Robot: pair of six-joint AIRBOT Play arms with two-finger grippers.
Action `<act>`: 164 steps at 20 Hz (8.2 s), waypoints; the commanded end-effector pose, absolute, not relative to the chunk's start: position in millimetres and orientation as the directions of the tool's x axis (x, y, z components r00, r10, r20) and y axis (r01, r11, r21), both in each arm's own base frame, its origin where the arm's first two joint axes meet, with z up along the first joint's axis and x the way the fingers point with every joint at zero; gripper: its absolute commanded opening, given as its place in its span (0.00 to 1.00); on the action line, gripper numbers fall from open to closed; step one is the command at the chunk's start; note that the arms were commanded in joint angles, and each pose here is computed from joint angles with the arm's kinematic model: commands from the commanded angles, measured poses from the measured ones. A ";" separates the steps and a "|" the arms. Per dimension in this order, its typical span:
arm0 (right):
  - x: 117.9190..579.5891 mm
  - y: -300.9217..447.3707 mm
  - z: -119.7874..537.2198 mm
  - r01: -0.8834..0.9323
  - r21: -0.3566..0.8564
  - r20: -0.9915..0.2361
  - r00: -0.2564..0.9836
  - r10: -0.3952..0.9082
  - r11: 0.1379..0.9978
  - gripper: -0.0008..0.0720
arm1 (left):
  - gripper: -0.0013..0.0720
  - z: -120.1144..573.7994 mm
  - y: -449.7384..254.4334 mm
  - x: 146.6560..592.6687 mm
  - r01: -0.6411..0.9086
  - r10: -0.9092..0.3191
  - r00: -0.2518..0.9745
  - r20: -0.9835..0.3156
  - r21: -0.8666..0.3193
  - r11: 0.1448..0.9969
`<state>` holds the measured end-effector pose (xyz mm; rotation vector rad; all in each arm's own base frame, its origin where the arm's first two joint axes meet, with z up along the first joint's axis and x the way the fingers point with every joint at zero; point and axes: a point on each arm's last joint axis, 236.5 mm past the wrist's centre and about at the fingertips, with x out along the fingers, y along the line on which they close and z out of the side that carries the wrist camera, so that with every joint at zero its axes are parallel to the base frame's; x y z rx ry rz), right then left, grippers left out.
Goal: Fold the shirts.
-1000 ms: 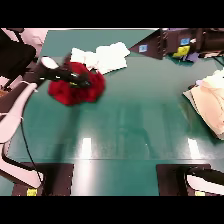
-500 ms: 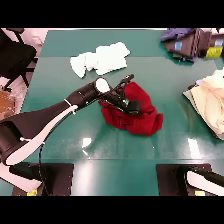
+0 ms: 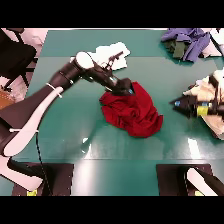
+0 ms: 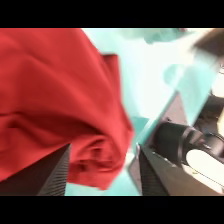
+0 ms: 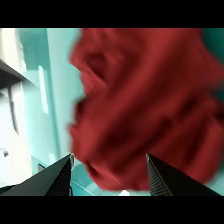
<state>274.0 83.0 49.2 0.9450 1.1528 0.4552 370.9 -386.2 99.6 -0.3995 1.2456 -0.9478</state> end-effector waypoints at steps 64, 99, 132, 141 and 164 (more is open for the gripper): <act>276.1 26.5 282.3 -0.138 0.271 -0.657 0.697 0.288 0.953 0.05 | 0.05 330.7 -157.5 347.3 0.394 -0.406 0.672 -0.619 -0.166 0.904; 445.2 28.3 47.9 -0.161 0.453 -0.816 0.321 0.481 0.877 0.54 | 0.24 -11.3 48.2 430.0 -0.295 0.248 0.356 -0.901 0.144 0.945; 307.9 150.8 -7.1 -0.261 0.881 -0.449 -0.200 0.871 0.394 0.05 | 0.93 57.6 30.2 353.9 -0.103 0.162 0.293 -0.942 0.137 0.985; 407.9 180.4 115.7 -0.372 0.749 -0.392 0.418 0.819 0.548 0.05 | 0.92 58.9 27.8 359.2 -0.102 0.151 0.316 -0.937 0.125 0.987; 381.0 159.8 -25.4 0.056 0.837 -0.546 0.133 0.827 0.544 0.54 | 0.92 59.2 17.5 364.4 -0.081 0.108 0.337 -0.935 0.085 0.993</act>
